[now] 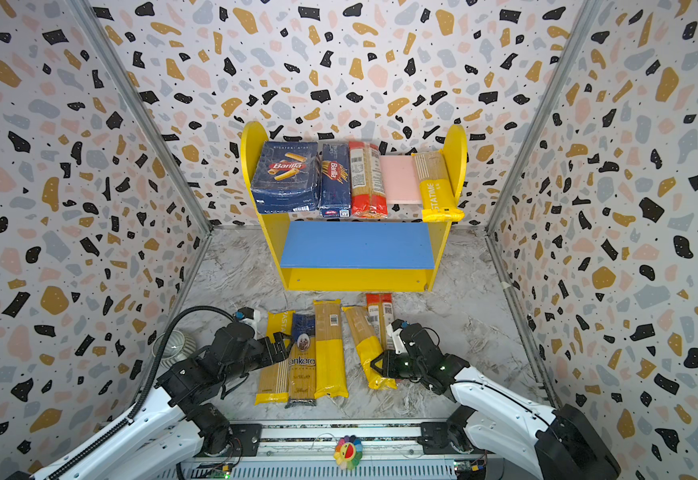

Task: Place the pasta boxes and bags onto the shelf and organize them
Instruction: 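Lift the yellow bag with the right gripper up toward the pink shelf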

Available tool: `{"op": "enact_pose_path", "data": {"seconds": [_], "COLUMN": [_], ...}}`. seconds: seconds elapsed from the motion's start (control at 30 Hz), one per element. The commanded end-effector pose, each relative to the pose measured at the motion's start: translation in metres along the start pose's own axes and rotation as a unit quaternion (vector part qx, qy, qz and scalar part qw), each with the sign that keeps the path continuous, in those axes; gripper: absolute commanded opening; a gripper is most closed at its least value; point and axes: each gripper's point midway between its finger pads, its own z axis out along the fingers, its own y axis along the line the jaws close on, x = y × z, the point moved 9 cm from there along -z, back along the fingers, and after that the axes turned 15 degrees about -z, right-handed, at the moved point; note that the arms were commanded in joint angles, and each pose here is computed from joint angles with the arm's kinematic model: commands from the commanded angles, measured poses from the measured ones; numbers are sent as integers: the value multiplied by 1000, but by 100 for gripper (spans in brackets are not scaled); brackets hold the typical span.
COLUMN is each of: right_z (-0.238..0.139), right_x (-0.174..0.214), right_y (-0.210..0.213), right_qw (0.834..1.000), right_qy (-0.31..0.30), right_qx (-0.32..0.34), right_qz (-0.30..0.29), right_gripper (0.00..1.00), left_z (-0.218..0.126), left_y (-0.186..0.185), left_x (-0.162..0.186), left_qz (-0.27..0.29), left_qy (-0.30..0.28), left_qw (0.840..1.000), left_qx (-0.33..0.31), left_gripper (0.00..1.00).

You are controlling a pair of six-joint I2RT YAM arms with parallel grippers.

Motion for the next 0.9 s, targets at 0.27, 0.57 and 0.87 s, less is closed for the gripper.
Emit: {"op": "enact_pose_path", "data": {"seconds": [0.27,0.57,0.87], "right_z": [-36,-79,-133], "right_x": [-47,-58,-63], "right_y": [41,59,90], "right_qw": [970,956,941], "right_qy": [-106,-129,-160], "right_qx": [-216,-260,-288], "right_qz": [-30,-45,-81], "right_gripper": [0,0,0], "left_z": [-6,-11,-20], "left_y": [-23,-33,-46], "left_x": [-16,-23,-33], "left_qz": [9,10,19], "left_qy": [-21,-29,-45], "left_qw": [1000,999,999], "left_qx": [11,9,8], "left_gripper": [100,100,99]}}
